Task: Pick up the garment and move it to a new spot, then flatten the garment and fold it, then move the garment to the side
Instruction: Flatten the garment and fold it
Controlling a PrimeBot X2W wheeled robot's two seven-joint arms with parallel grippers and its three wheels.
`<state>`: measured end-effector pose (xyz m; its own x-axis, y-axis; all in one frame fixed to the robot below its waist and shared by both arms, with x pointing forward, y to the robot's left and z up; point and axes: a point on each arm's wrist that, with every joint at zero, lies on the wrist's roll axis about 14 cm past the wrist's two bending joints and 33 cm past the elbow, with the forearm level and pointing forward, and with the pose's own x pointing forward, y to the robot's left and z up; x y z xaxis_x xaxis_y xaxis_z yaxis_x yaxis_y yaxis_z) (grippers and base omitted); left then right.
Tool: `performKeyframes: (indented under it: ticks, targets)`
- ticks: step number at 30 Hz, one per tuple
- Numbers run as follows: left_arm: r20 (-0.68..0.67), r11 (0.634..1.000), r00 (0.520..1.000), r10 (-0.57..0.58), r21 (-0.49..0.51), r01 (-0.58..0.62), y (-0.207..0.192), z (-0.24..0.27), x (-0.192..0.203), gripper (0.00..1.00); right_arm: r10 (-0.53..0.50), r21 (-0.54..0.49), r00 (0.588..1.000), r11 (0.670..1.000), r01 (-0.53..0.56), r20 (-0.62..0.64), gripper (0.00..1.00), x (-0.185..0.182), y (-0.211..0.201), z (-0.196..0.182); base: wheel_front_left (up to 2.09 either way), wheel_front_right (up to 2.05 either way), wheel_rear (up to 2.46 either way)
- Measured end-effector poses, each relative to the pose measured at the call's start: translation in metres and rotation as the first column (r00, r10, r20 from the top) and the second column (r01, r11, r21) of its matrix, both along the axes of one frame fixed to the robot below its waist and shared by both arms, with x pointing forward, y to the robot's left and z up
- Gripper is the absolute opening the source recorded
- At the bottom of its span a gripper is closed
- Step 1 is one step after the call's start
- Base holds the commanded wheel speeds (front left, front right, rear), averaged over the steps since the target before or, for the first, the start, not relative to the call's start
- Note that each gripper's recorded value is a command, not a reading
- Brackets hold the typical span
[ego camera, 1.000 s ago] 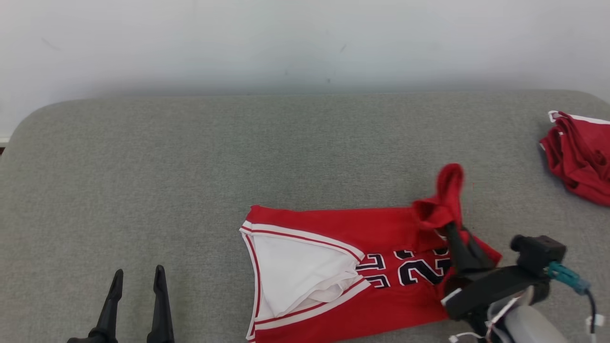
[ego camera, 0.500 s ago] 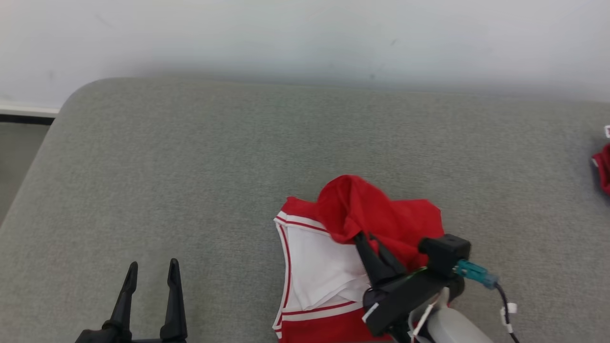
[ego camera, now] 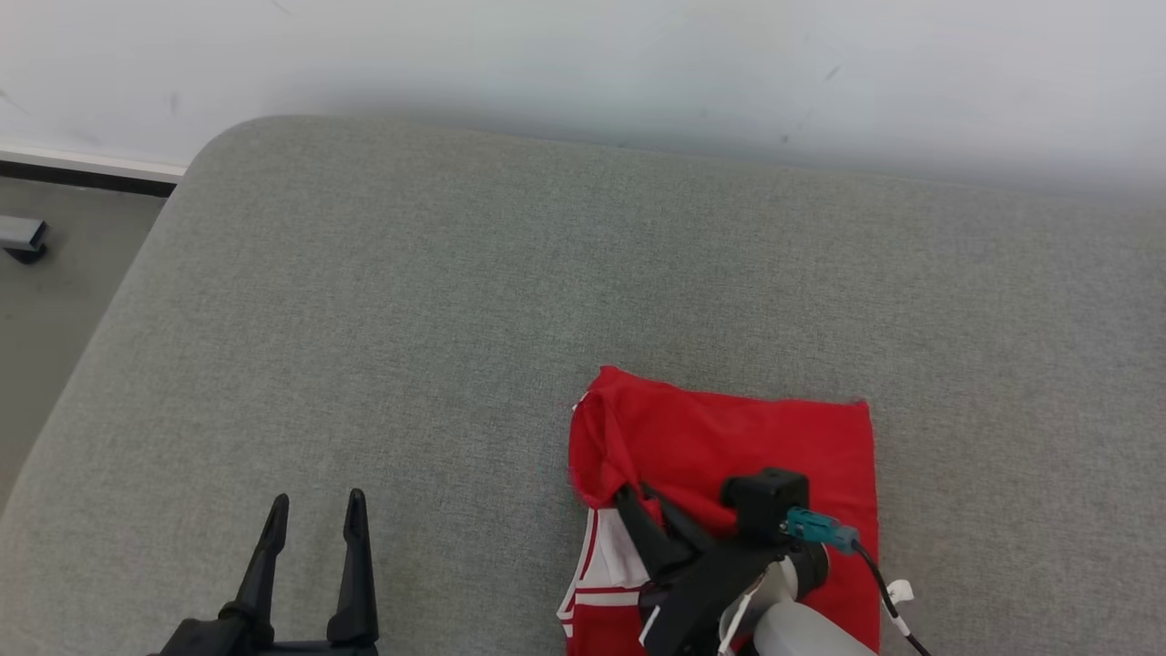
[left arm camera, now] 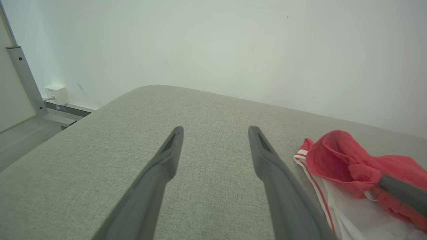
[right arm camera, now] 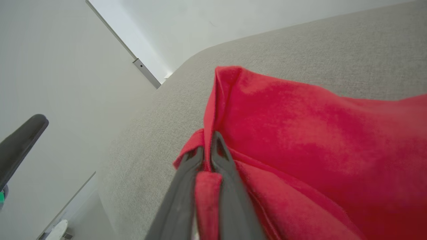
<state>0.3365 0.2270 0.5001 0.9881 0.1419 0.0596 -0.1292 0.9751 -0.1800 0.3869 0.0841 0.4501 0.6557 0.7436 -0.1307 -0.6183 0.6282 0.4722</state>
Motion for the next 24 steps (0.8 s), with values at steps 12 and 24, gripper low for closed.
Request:
performKeyframes:
  ticks: [12, 24]
  targets:
    - [-0.003, 0.997, 0.997, -0.08, 0.004, 0.08, -0.019, -0.003, 0.015, 1.0, -0.141, 0.059, 0.958, 0.99, 0.13, 0.25, 1.0, 0.042, -0.051, 0.068, 0.0, 0.0, 0.0]
    - [0.044, 0.986, 0.986, -0.162, 0.042, 0.16, -0.04, 0.012, 0.032, 1.0, -0.458, 0.093, 0.817, 0.885, 0.456, 0.35, 1.0, 0.032, -0.187, 0.091, 0.0, 0.0, 0.0]
